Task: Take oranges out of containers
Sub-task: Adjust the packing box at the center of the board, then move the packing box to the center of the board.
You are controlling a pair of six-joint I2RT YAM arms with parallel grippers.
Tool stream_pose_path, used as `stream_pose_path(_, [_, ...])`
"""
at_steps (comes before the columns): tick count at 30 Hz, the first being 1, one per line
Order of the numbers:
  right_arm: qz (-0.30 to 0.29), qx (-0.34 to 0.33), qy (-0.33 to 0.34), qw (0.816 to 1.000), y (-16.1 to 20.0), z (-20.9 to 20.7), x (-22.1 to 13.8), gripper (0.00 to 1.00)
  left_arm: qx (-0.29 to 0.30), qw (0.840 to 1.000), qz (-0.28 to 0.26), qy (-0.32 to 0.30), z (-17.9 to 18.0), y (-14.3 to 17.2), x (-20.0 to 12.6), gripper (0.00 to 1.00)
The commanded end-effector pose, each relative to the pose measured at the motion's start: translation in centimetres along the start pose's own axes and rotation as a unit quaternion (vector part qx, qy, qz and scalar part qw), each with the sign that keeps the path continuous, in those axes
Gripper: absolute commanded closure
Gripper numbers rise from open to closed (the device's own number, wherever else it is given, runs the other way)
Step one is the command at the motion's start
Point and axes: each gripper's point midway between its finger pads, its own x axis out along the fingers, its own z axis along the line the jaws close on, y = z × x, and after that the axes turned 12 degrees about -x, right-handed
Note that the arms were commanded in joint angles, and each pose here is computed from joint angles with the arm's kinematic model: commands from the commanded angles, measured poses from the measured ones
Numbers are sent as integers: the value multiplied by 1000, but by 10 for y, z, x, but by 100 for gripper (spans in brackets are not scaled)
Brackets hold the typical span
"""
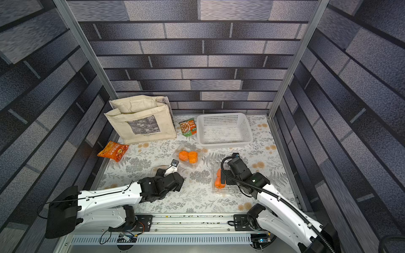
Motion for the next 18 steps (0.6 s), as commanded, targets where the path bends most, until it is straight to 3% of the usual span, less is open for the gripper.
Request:
stream_pose_path(1, [-15,0,-3,1000,-6,-1,-9,0,0,998,-56,7,-9,-33,-32,0])
stream_pose_path(5, [-22,27,-37,999,-8,0,-11,2,-16,996,-59,59,-42,-51,-46,0])
stream_pose_path(9, [-33,71,-64,995,-9,-6,-9,6,-18,996,-35,75,-70,-45,-30,0])
stream_pose_path(14, [-33,113,-90,989,-8,-9,-3,11,-6,992,3,126,-130,-40,-14,0])
stream_pose_path(18, [-14,117,-90,989,-1,-8,4,25,-9,986,18,163,-160,-37,-9,1])
